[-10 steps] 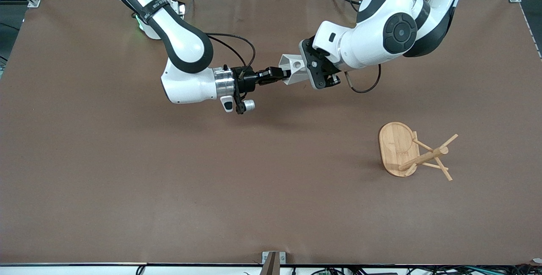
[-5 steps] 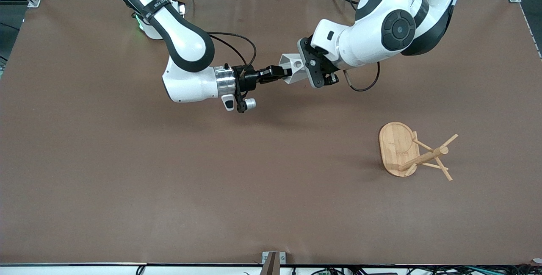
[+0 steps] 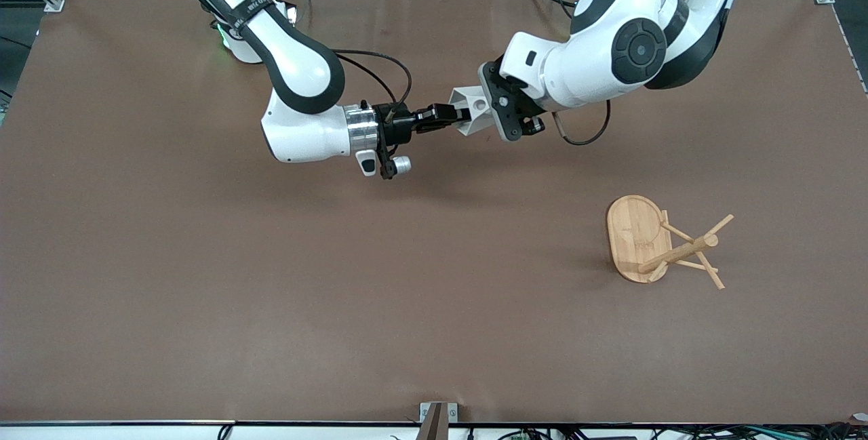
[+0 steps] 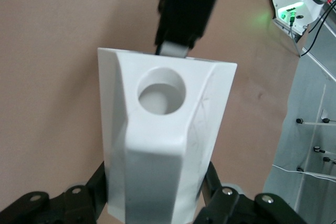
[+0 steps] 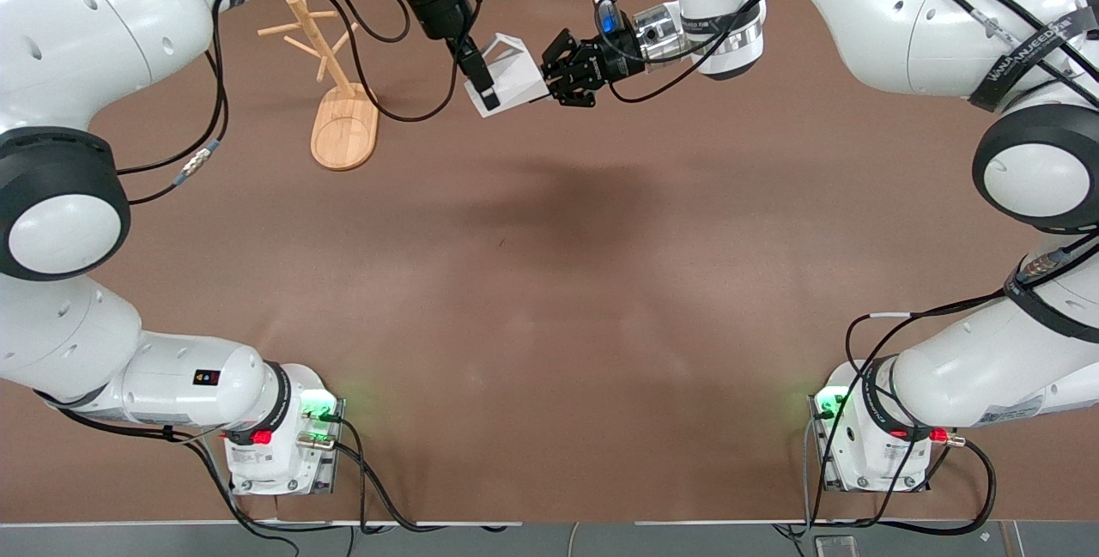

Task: Hang cup on rack
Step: 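Open the right gripper and withdraw it while the left gripper holds the cup, then carry the cup with the left gripper onto a rack peg, then open the left gripper, releasing the cup on the peg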

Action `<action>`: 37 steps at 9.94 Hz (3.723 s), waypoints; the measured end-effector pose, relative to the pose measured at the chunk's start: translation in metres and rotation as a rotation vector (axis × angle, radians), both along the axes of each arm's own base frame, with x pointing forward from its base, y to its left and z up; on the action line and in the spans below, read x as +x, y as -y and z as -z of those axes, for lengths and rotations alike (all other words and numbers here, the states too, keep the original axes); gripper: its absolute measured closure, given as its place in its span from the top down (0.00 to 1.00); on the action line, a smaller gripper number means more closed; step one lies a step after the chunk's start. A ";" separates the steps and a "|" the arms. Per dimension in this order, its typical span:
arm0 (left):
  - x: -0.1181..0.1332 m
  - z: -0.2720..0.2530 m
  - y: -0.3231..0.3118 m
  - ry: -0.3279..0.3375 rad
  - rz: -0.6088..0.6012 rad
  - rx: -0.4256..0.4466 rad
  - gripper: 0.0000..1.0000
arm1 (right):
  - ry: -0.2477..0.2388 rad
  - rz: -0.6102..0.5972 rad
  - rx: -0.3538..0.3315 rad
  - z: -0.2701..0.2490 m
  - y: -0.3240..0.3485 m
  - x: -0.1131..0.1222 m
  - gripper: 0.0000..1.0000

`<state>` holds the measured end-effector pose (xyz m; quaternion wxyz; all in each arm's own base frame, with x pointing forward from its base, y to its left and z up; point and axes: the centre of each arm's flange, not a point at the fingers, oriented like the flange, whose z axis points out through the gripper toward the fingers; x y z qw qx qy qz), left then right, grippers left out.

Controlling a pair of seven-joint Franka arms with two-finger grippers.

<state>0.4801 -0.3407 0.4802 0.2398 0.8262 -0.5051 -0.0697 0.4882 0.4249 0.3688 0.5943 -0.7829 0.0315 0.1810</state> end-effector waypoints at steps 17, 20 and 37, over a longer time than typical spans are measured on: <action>0.117 0.094 -0.224 0.069 -0.693 0.270 0.72 | 0.299 0.100 -1.276 -0.214 0.434 0.096 1.00; 0.124 0.090 -0.228 0.087 -0.712 0.261 0.72 | 0.214 0.035 -1.282 -0.275 0.457 0.067 1.00; 0.116 0.069 -0.337 0.039 -0.772 0.298 0.73 | 0.250 0.103 -1.292 -0.299 0.489 0.059 1.00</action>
